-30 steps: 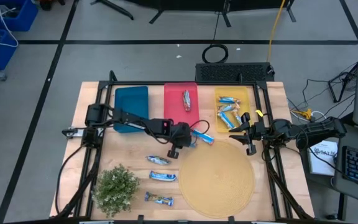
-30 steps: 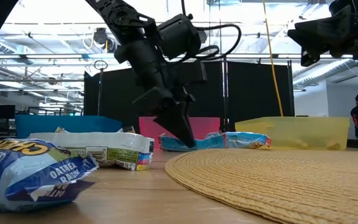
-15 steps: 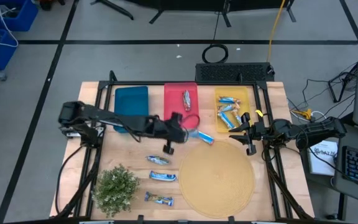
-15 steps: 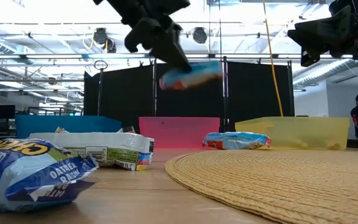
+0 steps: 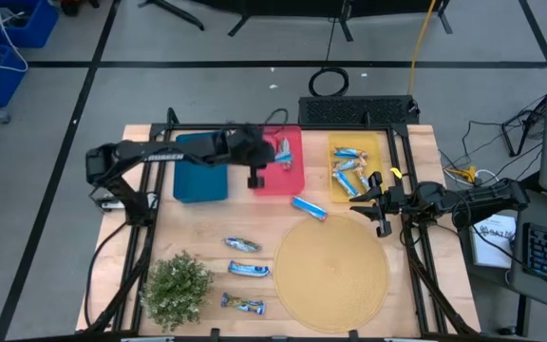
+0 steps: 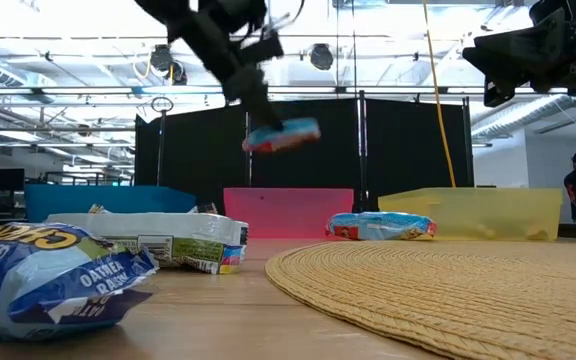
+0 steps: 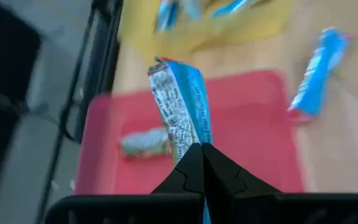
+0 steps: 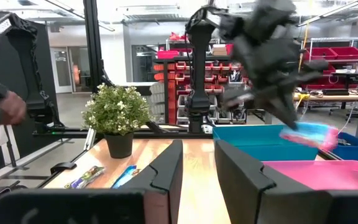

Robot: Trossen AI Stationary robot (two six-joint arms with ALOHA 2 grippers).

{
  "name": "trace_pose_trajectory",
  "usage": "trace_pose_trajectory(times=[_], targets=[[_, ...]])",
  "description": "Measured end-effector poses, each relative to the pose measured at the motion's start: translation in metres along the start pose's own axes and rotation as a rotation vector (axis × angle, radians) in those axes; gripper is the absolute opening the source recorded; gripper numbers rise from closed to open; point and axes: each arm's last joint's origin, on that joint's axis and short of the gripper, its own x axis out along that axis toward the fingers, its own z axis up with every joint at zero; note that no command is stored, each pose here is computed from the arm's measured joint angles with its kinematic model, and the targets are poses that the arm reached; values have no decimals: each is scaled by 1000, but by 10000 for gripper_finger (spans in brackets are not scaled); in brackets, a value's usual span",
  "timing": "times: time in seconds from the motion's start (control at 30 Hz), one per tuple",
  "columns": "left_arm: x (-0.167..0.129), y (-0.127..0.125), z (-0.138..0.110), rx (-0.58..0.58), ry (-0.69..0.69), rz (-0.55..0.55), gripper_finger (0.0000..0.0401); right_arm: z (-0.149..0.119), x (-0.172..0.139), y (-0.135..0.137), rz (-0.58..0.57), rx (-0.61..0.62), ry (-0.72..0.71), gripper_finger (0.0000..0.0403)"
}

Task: Pick and place Granola Bars by type
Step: Put the red granola bar into the pink bin

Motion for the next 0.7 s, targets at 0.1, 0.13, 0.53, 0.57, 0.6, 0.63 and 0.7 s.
trace_pose_trajectory(times=[0.1,0.13,0.53,0.57,0.6,0.63,0.7], targets=[[14,20,-13,-118,15,-12,12,0,0,0,0,0,0,86],[17,24,-18,-145,23,-28,16,0,0,0,0,0,0,87],[53,14,-33,-159,96,-115,60,0,0,0,0,0,0,87],[53,11,-31,-152,92,-121,73,0,0,0,0,0,0,87],[53,7,-28,-152,75,-123,87,0,0,0,0,0,0,87],[53,4,-24,-159,52,-127,102,0,0,0,0,0,0,86],[52,-9,-14,-146,6,-158,135,0,0,0,0,0,0,86]])
